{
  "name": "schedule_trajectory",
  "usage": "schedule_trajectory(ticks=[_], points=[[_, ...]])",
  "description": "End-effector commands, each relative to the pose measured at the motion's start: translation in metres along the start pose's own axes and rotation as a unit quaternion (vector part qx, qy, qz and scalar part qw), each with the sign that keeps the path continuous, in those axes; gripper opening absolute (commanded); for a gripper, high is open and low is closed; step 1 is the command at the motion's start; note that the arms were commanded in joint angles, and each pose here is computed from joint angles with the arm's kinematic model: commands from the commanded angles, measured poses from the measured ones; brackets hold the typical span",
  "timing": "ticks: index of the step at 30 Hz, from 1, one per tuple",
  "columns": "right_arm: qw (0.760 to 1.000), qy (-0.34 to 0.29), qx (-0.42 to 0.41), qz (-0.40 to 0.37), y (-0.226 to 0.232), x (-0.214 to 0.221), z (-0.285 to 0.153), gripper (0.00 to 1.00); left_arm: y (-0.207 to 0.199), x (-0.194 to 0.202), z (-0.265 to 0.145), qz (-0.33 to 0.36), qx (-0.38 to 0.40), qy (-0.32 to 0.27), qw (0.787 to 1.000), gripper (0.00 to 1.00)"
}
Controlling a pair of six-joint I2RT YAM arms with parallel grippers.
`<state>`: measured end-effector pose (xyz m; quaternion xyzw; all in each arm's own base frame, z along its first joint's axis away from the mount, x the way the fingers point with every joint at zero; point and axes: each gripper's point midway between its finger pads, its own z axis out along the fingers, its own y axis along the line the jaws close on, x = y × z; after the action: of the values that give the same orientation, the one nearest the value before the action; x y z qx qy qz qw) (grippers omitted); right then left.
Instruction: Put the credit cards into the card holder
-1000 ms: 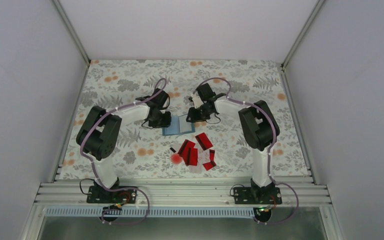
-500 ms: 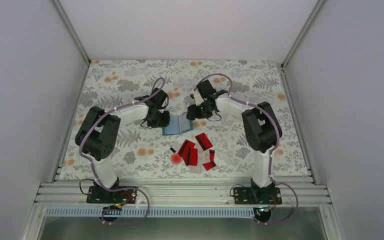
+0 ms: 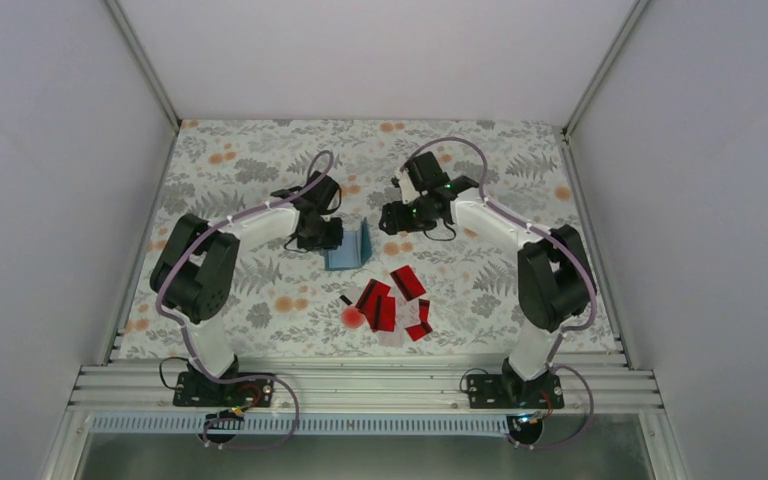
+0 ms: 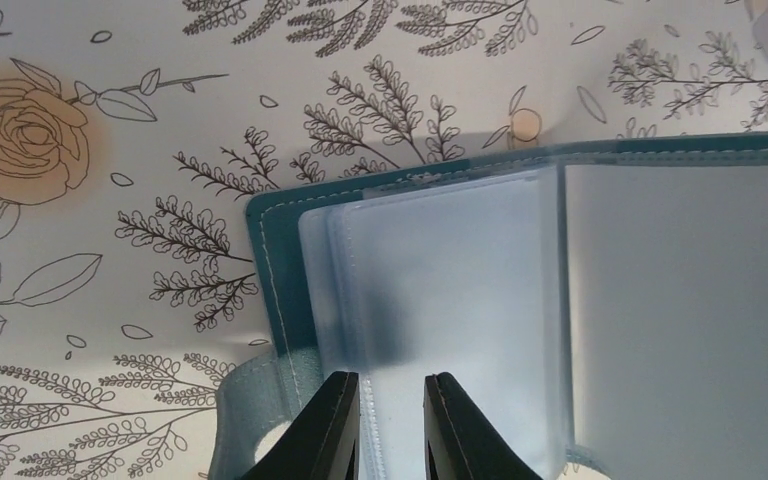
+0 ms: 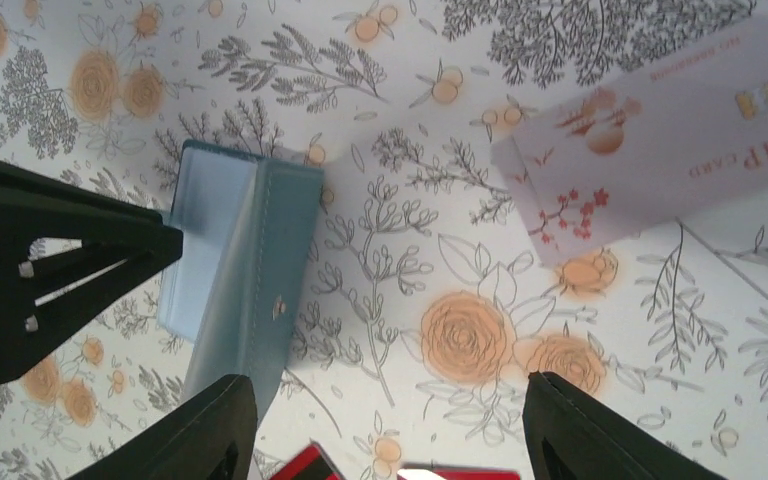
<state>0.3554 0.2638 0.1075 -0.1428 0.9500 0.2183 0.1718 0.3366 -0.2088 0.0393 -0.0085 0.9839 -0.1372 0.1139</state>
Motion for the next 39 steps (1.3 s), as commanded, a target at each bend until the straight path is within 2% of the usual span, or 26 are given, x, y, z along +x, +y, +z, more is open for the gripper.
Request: schedule_trajectory(ticks=[1,11,21,27,32,36,39], points=[[1.000,0.002,0.004,0.015,0.007,0.012,-0.015,0.68,-0.011,-0.014,-0.023,0.004,0.001,-0.029,1.000,0.19],[0.999,-0.003,0.005,0.037,0.014,0.040,-0.041,0.68,-0.052,-0.025,-0.020,0.051,0.035,-0.025,0.998,0.20],[0.990,0.004,0.043,0.131,0.000,0.091,-0.065,0.67,-0.076,-0.019,-0.009,0.086,0.077,0.000,0.993,0.20],[0.985,0.023,0.007,0.173,0.017,0.126,-0.077,0.68,-0.095,-0.018,-0.009,0.114,0.126,0.007,0.985,0.21],[0.980,0.043,0.026,0.194,0.014,0.155,-0.072,0.69,-0.113,-0.018,-0.012,0.122,0.171,0.020,0.977,0.24],[0.979,0.038,0.028,0.201,0.020,0.156,-0.071,0.70,-0.118,-0.014,-0.015,0.122,0.204,0.026,0.971,0.26],[0.979,0.030,0.025,0.200,0.025,0.151,-0.071,0.70,-0.120,-0.007,-0.015,0.090,0.277,0.043,0.956,0.28]])
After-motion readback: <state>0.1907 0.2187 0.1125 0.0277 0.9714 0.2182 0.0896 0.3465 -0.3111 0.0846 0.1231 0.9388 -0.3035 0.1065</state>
